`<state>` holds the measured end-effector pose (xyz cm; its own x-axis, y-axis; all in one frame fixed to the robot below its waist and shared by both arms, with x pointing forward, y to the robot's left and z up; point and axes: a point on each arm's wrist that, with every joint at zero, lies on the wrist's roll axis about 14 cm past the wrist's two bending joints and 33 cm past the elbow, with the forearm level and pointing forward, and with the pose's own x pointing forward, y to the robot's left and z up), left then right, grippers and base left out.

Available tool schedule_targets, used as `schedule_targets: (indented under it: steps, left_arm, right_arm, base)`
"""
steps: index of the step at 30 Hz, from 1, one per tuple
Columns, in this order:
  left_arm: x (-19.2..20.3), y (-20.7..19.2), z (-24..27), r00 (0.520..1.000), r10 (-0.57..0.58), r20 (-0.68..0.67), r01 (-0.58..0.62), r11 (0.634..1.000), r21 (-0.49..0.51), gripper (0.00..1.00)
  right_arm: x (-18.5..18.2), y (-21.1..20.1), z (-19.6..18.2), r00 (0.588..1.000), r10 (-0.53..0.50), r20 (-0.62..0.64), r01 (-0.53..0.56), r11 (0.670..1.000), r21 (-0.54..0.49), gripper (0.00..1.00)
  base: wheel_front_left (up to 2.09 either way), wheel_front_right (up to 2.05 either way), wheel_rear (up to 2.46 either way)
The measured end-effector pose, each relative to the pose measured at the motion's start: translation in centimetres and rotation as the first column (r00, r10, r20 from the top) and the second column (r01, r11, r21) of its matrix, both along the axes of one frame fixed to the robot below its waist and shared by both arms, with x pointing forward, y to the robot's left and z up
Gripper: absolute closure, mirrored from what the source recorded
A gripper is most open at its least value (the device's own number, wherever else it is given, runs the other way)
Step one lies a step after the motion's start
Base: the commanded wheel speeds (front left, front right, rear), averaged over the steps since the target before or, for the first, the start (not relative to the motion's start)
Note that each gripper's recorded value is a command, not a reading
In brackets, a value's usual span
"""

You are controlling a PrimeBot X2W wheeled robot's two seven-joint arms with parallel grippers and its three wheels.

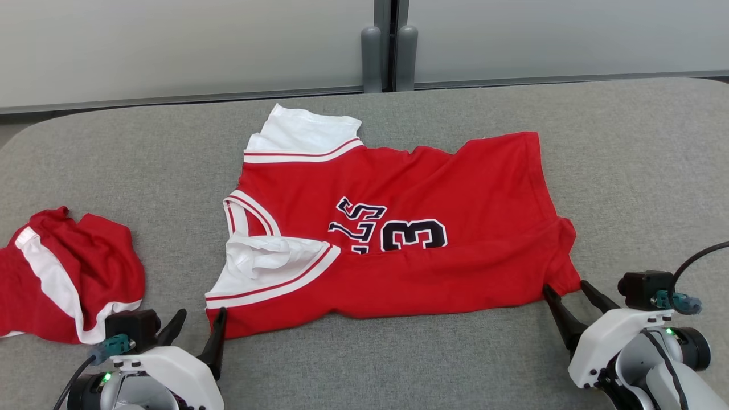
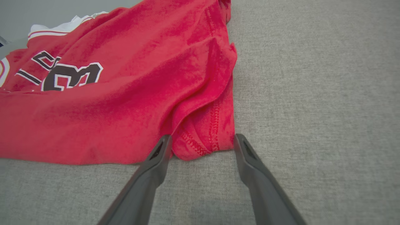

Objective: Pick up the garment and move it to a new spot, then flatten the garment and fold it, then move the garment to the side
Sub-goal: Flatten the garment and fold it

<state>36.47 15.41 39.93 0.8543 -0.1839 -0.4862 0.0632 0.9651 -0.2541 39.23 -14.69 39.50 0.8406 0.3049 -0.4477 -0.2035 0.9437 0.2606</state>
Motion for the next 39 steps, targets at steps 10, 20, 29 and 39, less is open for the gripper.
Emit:
schedule_targets:
  steps: [10, 20, 29, 39]
  left_arm:
    - [-0.6, -1.1, -3.1, 0.985, -0.067, -0.158, 0.065, 0.998, -0.018, 0.00]
    - [-1.7, -1.6, -3.2, 0.967, -0.107, -0.230, 0.101, 0.994, -0.037, 1.00]
    - [-1.8, -1.6, -1.3, 0.968, -0.139, -0.207, 0.136, 0.990, -0.030, 1.00]
    - [-5.8, -0.7, 1.0, 0.937, -0.209, -0.280, 0.222, 0.975, 0.014, 1.00]
  right_arm:
    - [1.4, -0.3, -1.1, 1.000, -0.001, -0.015, 0.000, 1.000, -0.029, 0.00]
    - [1.2, 0.7, -1.4, 0.999, 0.019, -0.050, -0.019, 1.000, -0.003, 1.00]
    - [1.1, -0.3, -0.6, 0.999, 0.009, -0.047, -0.010, 1.000, -0.017, 1.00]
    - [-2.7, -2.0, -0.5, 0.986, 0.031, -0.164, -0.036, 0.999, -0.029, 1.00]
  base:
    - [0.00, 0.00, 0.00]
    - [0.00, 0.00, 0.00]
    - [0.00, 0.00, 0.00]
    - [0.00, 0.00, 0.00]
